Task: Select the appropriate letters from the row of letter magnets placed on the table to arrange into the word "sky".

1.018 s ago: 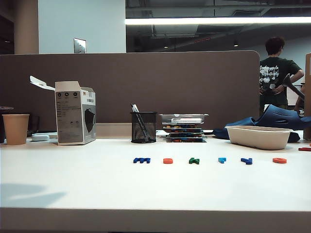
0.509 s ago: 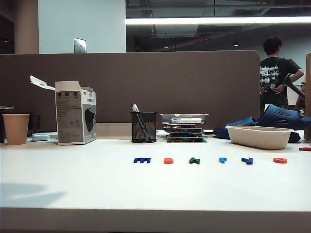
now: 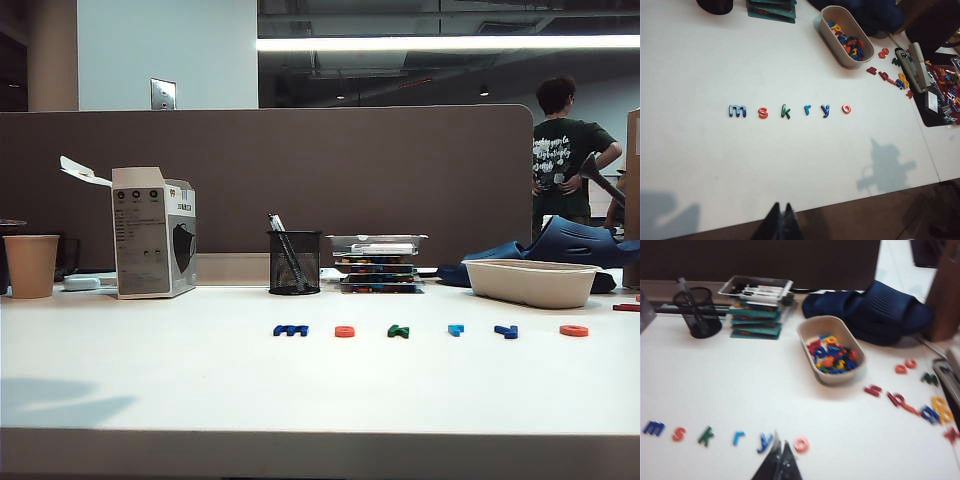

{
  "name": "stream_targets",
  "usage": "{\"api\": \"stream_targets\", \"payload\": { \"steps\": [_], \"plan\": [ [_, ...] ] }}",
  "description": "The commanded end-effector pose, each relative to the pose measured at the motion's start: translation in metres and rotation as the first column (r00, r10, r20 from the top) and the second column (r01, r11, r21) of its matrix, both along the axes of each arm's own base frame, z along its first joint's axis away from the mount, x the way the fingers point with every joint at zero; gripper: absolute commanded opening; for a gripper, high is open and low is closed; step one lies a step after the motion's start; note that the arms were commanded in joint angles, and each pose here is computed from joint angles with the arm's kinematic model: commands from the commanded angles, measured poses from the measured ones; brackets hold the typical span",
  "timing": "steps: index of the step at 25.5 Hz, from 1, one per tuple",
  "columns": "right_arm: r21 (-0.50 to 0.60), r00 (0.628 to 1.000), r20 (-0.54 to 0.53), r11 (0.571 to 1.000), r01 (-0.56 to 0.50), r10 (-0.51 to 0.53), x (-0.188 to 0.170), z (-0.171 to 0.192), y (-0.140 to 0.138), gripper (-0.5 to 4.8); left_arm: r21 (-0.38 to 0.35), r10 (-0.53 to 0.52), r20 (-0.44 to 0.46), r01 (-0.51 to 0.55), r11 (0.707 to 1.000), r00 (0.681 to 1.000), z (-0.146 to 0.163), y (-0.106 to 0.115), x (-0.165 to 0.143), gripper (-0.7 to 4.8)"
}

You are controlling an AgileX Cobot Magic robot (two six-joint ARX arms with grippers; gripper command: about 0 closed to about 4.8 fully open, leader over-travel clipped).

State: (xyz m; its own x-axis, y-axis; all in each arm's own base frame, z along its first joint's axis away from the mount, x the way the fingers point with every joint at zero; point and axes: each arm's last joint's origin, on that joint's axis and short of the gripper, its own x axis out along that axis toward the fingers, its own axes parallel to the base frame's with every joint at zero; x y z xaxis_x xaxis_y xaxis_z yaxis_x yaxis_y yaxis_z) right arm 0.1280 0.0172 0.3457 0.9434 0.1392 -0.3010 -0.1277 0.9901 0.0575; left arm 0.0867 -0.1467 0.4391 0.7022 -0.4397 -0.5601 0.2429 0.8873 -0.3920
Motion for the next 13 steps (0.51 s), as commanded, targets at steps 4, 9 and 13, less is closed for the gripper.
{"api": "stream_targets", "payload": {
  "steps": [4,9,13],
  "plan": [
    [0.029,0.993,-0.038,0.994,-0.110,0.111,0.056,0.031,0.032,-0.06,-0.006,0.003,0.012,-0.003,1.000,1.000,0.002,0.000,0.000,-0.04],
    [0.148,0.959,-0.177,0.969,-0.197,0.222,0.108,0.026,0.069,-0.06,-0.006,0.003,0.012,-0.003,1.000,1.000,0.002,0.000,0.000,-0.04],
    [0.198,0.920,-0.314,0.964,-0.179,0.235,0.142,0.012,0.098,-0.06,-0.006,0.003,0.012,-0.003,1.000,1.000,0.002,0.000,0.000,-0.04]
  ]
}}
